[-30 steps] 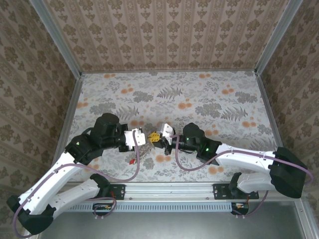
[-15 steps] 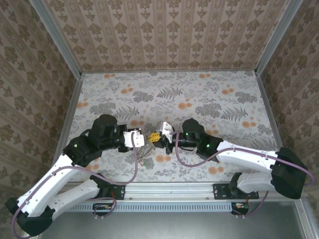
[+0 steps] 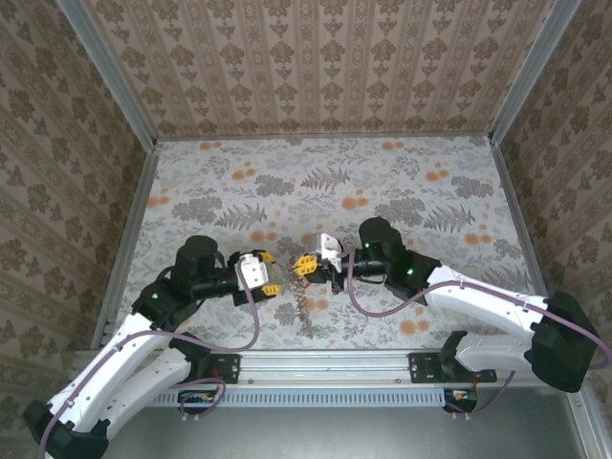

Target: Put the keys on the keyring

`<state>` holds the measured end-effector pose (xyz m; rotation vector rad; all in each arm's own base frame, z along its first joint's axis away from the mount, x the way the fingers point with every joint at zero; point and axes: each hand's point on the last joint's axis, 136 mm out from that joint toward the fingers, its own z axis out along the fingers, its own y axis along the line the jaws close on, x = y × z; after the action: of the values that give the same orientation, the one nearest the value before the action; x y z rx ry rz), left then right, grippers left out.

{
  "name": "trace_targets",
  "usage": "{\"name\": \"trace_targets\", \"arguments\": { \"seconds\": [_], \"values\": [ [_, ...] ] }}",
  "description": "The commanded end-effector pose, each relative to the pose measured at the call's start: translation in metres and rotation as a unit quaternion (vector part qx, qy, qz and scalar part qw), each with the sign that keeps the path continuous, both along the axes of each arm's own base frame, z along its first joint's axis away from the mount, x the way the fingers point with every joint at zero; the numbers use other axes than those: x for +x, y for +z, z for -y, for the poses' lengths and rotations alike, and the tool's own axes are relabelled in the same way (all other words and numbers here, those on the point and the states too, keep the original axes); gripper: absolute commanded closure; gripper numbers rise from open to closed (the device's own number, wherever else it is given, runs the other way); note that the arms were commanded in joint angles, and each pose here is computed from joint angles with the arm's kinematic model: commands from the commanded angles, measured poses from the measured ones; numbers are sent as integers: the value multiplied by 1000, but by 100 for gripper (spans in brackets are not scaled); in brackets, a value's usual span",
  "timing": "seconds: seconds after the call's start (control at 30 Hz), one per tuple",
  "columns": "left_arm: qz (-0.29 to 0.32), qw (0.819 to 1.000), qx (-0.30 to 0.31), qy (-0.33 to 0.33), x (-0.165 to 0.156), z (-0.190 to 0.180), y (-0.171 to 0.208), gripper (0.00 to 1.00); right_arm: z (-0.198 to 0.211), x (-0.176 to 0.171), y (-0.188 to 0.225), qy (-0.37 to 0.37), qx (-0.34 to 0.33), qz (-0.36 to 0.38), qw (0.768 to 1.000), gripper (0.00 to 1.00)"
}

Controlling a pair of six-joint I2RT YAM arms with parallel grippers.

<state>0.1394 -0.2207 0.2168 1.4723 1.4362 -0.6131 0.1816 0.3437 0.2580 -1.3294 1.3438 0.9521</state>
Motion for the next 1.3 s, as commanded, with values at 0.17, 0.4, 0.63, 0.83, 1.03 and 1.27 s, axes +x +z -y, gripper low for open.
{"name": "trace_targets", "arguments": {
  "seconds": [0.17,0.4,0.63,0.83,1.03,1.27],
  "values": [
    [-45,989,-132,-48,-8,28,22,40,9,-9,37,43,29,54,997,100],
    [-54,988,-140,-40,-2,41,17,39,7,-7,40,44,30,55,997,100],
    [-63,986,-138,-61,-10,47,10,51,7,-6,41,41,31,53,997,100],
    [-69,986,-139,-69,-15,47,8,64,8,-5,41,37,29,54,997,100],
    [-72,986,-138,-68,-14,47,7,65,8,-6,41,38,30,56,997,100],
    [-87,985,-133,-68,-15,48,-1,50,10,-7,41,41,29,62,997,100]
  ]
}}
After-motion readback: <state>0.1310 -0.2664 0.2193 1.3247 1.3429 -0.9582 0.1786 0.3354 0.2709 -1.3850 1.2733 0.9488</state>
